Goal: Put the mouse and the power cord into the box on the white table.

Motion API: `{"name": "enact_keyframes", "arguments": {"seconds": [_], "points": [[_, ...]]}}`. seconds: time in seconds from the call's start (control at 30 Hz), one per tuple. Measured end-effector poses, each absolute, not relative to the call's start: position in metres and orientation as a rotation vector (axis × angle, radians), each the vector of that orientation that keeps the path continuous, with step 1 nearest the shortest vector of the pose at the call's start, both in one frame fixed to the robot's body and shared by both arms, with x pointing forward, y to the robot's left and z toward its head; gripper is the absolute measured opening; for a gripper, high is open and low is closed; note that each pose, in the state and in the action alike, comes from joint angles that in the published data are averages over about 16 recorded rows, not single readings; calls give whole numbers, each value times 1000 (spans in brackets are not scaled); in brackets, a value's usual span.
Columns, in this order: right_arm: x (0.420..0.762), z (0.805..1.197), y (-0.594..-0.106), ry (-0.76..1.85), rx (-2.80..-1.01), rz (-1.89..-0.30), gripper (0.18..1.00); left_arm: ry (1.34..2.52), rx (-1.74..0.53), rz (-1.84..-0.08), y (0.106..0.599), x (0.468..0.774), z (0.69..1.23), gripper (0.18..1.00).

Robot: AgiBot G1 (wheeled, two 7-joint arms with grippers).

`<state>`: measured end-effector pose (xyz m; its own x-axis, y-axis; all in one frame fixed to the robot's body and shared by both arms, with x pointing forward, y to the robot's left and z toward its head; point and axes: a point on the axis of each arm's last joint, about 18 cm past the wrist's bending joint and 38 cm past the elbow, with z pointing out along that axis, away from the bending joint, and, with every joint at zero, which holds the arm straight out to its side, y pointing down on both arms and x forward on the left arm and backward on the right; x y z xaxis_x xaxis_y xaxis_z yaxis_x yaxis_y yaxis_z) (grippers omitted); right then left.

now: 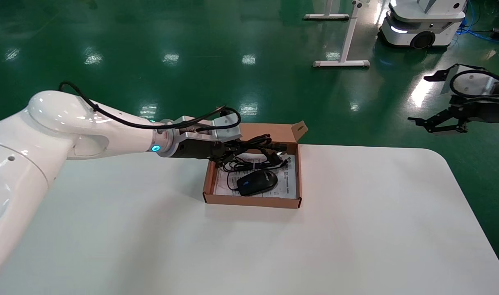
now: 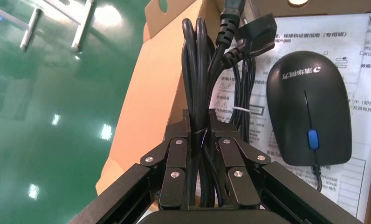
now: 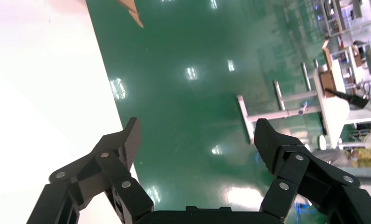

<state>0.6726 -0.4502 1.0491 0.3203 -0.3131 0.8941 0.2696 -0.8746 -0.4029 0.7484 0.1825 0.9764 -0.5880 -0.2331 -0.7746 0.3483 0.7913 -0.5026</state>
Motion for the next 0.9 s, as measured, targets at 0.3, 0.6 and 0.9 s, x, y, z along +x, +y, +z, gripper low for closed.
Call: {"name": "enact_keyframes", "arguments": {"seconds": [0.3,0.6,0.9], "points": [[664,1047,-464,86,-2079,-1579,949,2048,96,-826,177,747,970,253],[661,1045,-450,77,-1985,-1520,994,2034,62,-975,185,735,965,297],[649,1040,-425,44,-1861,-1409,1001,1992,22,-1202,203,710,964,432]]}}
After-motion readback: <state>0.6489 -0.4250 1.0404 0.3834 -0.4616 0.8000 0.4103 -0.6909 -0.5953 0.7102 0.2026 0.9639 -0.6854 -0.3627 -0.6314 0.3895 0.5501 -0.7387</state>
